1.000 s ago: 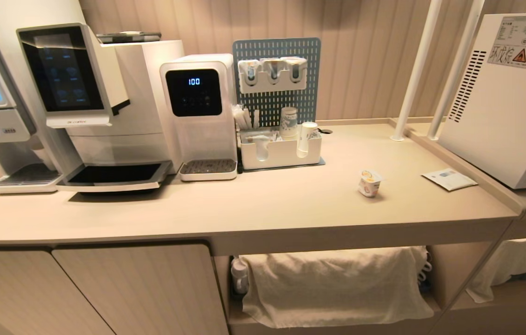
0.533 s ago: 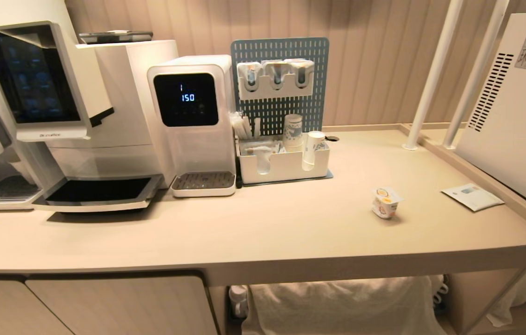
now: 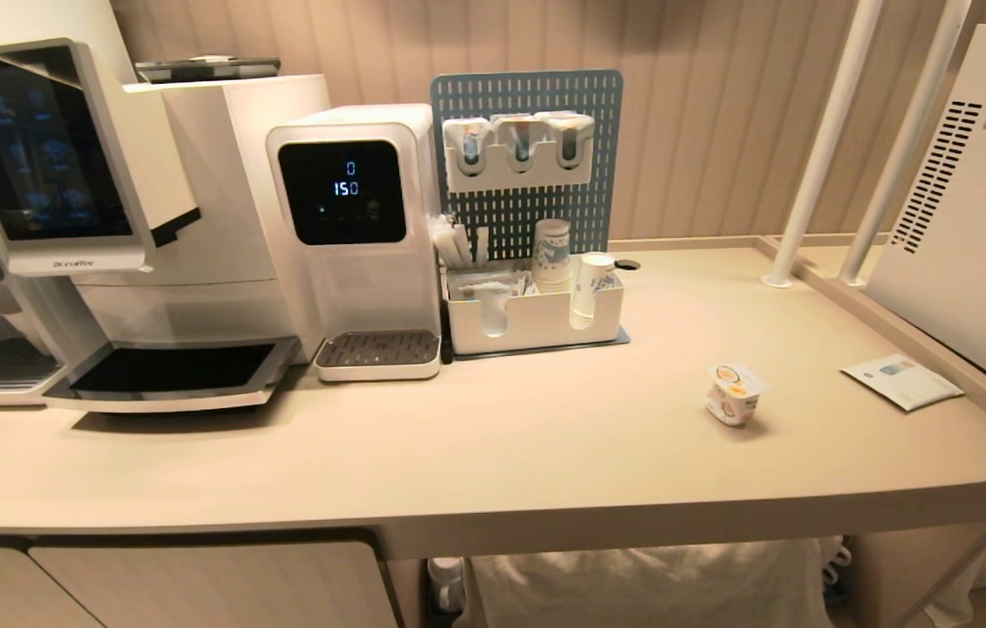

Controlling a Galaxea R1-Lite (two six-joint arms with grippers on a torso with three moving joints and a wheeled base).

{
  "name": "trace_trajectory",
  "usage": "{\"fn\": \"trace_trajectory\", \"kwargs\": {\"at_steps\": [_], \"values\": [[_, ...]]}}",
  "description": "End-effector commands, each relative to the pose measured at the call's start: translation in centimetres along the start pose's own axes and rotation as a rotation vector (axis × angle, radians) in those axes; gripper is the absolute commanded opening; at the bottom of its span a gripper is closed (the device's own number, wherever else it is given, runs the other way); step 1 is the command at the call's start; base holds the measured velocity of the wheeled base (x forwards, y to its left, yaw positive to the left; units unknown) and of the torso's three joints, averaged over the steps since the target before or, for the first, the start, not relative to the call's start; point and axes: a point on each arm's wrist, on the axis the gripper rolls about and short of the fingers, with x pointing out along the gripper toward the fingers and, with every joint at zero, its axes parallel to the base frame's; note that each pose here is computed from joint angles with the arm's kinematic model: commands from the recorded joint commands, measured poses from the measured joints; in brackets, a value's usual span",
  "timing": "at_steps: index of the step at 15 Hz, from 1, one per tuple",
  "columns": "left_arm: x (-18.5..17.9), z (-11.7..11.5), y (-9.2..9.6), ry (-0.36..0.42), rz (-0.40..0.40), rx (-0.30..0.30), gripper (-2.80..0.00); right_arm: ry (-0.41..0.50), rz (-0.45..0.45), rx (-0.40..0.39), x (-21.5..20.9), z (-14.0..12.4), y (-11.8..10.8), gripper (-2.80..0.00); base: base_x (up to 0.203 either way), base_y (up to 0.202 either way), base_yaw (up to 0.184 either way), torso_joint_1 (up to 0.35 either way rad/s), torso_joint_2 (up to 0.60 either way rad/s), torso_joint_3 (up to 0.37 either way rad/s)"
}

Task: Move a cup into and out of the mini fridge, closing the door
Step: Put the yoghurt in the freezer

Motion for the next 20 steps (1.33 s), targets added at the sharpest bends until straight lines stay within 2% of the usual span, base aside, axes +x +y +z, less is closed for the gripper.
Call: {"fn": "trace_trajectory", "kwargs": {"at_steps": [1, 7, 13, 20], "values": [[0.0, 0.02, 0.0, -0.002, 0.001, 0.001, -2.8, 0.008, 0.0, 0.001, 0.06, -0.25, 0.01, -2.8, 0.0, 0.0, 0.0, 0.0, 0.0, 0.0], [-0.01, 0.03, 0.0, 0.0, 0.001, 0.001, -2.8, 0.008, 0.001, -0.002, 0.06, -0.25, 0.01, -2.8, 0.0, 0.0, 0.0, 0.0, 0.0, 0.0], [0.0, -0.03, 0.0, 0.003, 0.001, -0.011, -2.8, 0.008, 0.001, 0.0, 0.06, -0.25, 0.0, -2.8, 0.001, -0.143, 0.003, 0.002, 0.0, 0.003], [0.0, 0.02, 0.0, -0.002, 0.001, 0.001, -2.8, 0.008, 0.0, -0.003, 0.06, -0.25, 0.01, -2.8, 0.0, 0.0, 0.0, 0.0, 0.0, 0.0]]}}
